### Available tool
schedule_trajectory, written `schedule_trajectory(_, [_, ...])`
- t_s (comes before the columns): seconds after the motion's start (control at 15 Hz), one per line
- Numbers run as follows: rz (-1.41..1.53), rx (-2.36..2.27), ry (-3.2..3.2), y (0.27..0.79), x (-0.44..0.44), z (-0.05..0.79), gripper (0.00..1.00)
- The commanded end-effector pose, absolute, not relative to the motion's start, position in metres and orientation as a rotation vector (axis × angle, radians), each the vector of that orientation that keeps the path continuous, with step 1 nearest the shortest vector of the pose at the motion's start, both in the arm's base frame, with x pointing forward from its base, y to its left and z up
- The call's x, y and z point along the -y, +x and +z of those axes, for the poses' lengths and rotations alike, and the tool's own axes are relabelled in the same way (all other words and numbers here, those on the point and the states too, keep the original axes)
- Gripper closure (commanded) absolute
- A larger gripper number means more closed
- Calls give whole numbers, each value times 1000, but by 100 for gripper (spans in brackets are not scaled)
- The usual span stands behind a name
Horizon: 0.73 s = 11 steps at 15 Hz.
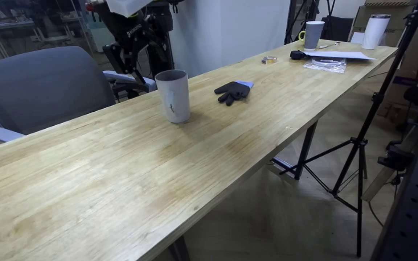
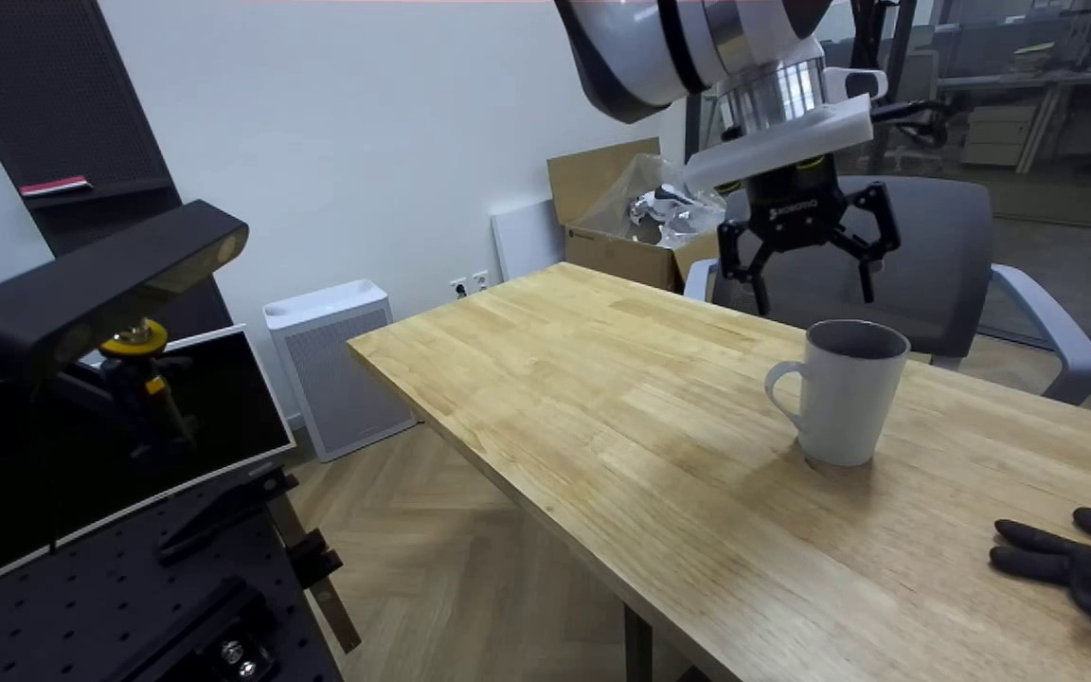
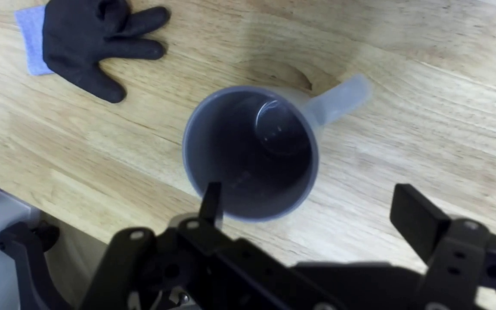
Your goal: Move the cup slightly to the left
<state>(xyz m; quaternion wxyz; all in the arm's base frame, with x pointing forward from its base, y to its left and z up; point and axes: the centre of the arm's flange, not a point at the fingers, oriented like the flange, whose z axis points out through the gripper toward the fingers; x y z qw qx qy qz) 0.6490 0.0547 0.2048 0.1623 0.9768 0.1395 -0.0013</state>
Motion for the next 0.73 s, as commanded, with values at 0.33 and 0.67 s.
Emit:
schedule_trajectory(0.33, [19,-356,2787,655,-48,259,0])
schedule_trajectory(0.67, [16,-347,2793,655,-46,273,0])
